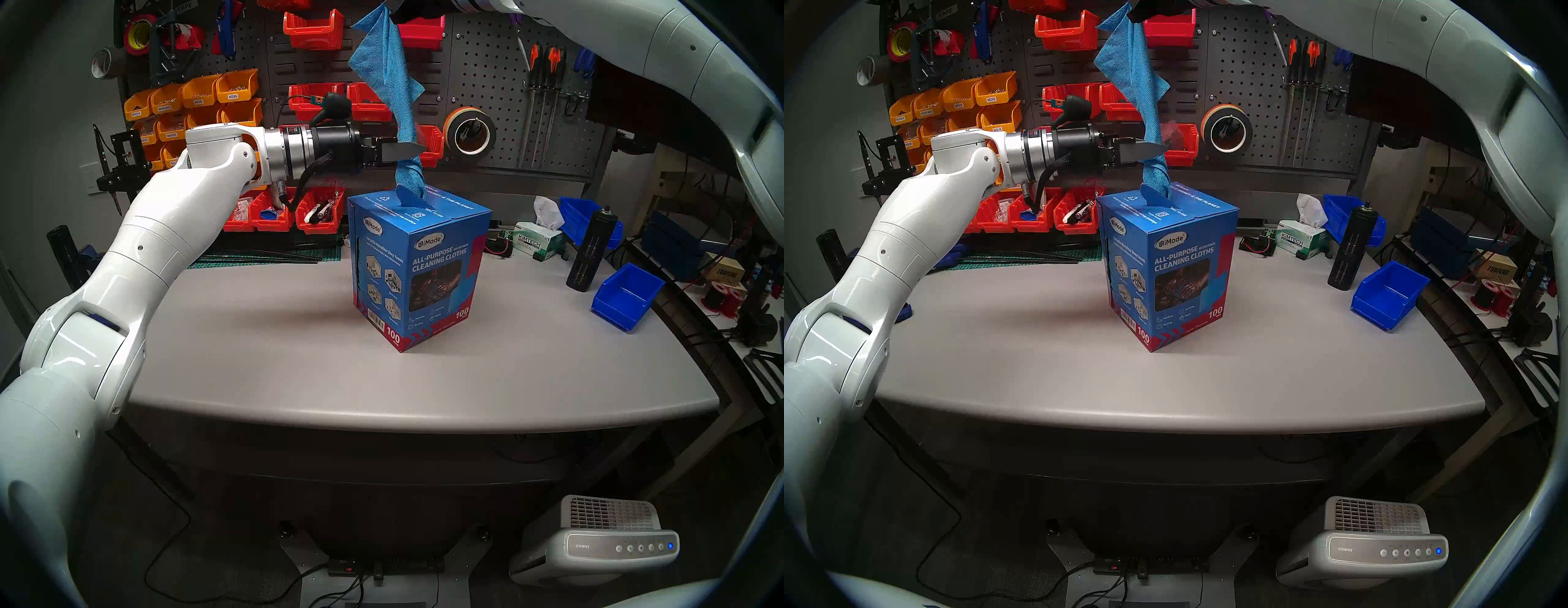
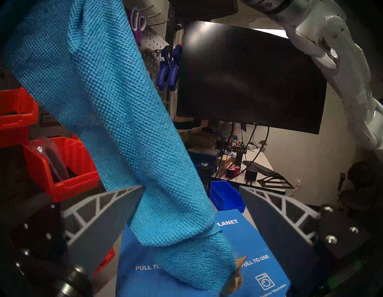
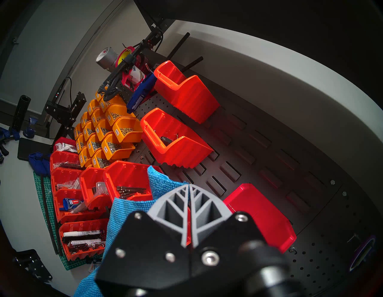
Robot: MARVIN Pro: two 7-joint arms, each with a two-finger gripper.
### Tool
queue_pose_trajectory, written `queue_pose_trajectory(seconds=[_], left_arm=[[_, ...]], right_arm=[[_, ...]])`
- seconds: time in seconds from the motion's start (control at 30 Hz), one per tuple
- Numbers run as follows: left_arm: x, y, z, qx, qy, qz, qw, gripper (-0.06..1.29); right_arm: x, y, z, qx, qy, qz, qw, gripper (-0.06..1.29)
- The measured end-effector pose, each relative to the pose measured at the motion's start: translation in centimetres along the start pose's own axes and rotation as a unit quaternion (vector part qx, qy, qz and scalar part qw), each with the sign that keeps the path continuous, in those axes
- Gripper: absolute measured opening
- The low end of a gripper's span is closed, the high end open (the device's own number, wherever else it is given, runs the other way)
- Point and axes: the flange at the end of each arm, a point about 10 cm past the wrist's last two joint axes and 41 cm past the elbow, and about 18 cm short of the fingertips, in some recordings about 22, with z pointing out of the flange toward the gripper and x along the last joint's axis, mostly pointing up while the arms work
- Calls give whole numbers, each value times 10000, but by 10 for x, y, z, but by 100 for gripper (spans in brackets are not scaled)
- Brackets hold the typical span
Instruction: Take out a shop towel
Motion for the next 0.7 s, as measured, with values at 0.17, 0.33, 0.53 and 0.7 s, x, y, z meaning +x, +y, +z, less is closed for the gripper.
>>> queue_pose_trajectory(seconds=[0.17,0.33,0.53,0.7], left_arm=[[-3,-5,1,69,-34,-10,10000,123],[-3,-8,1,111,-37,2,9999,123],[-3,-14,-2,210,-25,3,9998,123],[0,-22,-7,362,10,-9,9993,123]], right_arm=[[0,0,0,3,-1,0,10000,-4],[0,0,0,5,-3,-1,10000,-4],[0,0,0,5,-3,-1,10000,-4],[0,0,0,6,-3,-2,10000,-4]])
